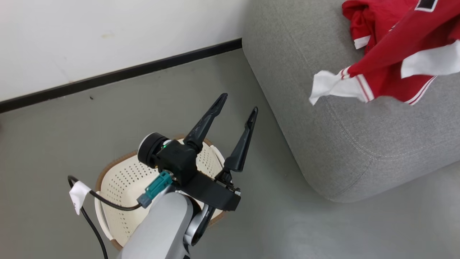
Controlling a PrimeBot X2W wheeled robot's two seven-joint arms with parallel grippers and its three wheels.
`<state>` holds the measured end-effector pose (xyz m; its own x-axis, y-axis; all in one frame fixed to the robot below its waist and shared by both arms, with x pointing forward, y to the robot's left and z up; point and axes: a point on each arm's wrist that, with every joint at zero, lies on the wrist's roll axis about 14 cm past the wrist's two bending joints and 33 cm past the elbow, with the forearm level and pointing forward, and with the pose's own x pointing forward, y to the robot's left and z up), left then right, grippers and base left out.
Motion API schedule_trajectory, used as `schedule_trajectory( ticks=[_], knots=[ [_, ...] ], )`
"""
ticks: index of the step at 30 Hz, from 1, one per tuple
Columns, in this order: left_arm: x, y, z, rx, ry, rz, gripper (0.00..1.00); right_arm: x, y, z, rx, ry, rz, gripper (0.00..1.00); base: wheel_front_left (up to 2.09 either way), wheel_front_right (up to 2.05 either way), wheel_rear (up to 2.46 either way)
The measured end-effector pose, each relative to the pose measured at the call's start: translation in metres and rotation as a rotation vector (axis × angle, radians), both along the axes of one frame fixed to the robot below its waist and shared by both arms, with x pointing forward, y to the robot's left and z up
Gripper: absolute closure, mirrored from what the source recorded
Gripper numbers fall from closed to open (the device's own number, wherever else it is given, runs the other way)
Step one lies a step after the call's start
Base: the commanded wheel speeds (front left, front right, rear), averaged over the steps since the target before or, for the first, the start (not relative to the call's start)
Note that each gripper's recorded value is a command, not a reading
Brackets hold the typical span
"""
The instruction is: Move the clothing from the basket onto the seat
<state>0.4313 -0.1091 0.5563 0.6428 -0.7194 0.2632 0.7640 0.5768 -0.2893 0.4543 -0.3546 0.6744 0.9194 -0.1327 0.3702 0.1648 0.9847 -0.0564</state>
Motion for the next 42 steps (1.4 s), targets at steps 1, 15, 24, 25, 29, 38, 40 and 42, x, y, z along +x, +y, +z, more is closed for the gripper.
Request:
schedule_trajectory(
  ticks=[1, 15, 24, 25, 29, 38, 40, 42],
  knots=[
    [0.0, -0.001, -0.003, 0.001, 0.005, -0.008, 0.0, 0.001, -0.003, 0.002, -0.007, -0.003, -0.008, 1.0, 0.0, 0.0, 0.0],
    [0.013, 0.0, -0.056, 0.053, 0.087, -0.022, 0.0, 0.016, -0.077, 0.058, -0.09, -0.115, -0.251, 1.0, 0.0, 0.0, 0.0],
    [0.024, -0.013, -0.082, 0.066, 0.107, -0.081, 0.0, 0.046, -0.108, 0.078, -0.135, -0.143, -0.373, 1.0, 0.0, 0.0, 0.0],
    [0.026, -0.013, -0.086, 0.068, 0.115, -0.081, 0.0, 0.048, -0.112, 0.078, -0.144, -0.14, -0.387, 1.0, 0.0, 0.0, 0.0],
    [0.031, -0.011, -0.105, 0.076, 0.15, -0.083, 0.0, 0.055, -0.123, 0.09, -0.157, -0.178, -0.447, 1.0, 0.0, 0.0, 0.0],
    [0.035, 0.002, -0.156, 0.127, 0.253, -0.067, 0.0, 0.088, -0.128, 0.059, -0.176, -0.127, -0.474, 1.0, 0.0, 0.0, 0.0],
    [0.035, 0.004, -0.165, 0.133, 0.27, -0.065, 0.0, 0.099, -0.127, 0.037, -0.152, -0.084, -0.468, 1.0, 0.0, 0.0, 0.0],
    [0.035, 0.005, -0.171, 0.139, 0.282, -0.065, 0.0, 0.108, -0.13, 0.009, -0.115, -0.028, -0.477, 1.0, 0.0, 0.0, 0.0]
  ],
)
